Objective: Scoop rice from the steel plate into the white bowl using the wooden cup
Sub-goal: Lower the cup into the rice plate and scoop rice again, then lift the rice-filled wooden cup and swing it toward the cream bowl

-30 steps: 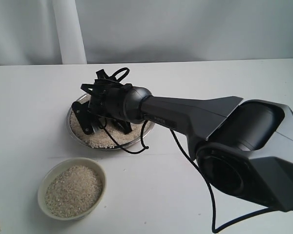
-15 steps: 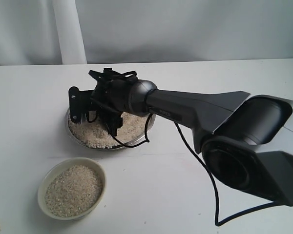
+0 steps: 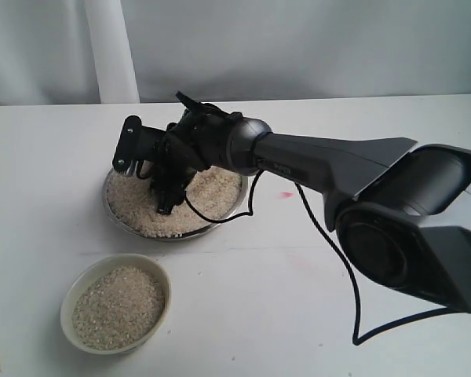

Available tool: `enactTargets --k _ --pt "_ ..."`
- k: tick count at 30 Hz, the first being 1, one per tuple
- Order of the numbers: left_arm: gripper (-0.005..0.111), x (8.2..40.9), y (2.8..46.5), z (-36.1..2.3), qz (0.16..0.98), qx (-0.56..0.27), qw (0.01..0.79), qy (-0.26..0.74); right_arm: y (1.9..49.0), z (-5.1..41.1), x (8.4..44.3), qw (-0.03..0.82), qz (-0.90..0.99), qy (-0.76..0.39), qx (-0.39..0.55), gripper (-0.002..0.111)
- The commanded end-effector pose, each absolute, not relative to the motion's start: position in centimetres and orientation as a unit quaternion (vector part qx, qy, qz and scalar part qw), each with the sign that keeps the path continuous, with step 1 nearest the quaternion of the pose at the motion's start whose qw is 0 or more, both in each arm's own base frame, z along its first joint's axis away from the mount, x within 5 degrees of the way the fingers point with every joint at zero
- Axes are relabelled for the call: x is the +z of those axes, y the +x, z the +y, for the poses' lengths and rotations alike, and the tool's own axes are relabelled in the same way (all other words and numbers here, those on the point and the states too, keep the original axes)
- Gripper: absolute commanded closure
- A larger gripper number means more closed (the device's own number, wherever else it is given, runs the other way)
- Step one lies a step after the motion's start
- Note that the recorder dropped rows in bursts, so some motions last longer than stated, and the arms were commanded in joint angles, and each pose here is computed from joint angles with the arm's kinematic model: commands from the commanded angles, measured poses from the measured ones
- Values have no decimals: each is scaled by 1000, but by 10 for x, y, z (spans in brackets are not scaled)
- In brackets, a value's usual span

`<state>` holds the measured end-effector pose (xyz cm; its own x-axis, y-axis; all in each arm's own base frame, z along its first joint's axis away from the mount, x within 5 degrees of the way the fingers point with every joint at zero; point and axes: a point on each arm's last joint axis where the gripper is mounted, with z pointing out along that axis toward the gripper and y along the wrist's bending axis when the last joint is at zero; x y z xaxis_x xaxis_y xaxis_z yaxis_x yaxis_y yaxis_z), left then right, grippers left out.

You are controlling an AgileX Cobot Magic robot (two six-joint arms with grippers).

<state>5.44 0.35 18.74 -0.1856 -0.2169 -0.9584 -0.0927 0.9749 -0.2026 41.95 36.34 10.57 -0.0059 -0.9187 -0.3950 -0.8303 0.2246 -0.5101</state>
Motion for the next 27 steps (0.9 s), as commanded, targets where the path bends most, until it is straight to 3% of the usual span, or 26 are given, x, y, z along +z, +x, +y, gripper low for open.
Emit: enactTargets --k 1,18,27 --pt "107 187 55 3 767 -53 632 -100 418 360 82 315 739 -595 -30 108" --pt "107 187 55 3 767 -53 632 -100 422 368 90 369 755 -540 33 108" --pt "107 187 55 3 767 -53 632 -100 425 347 131 401 761 -508 42 108"
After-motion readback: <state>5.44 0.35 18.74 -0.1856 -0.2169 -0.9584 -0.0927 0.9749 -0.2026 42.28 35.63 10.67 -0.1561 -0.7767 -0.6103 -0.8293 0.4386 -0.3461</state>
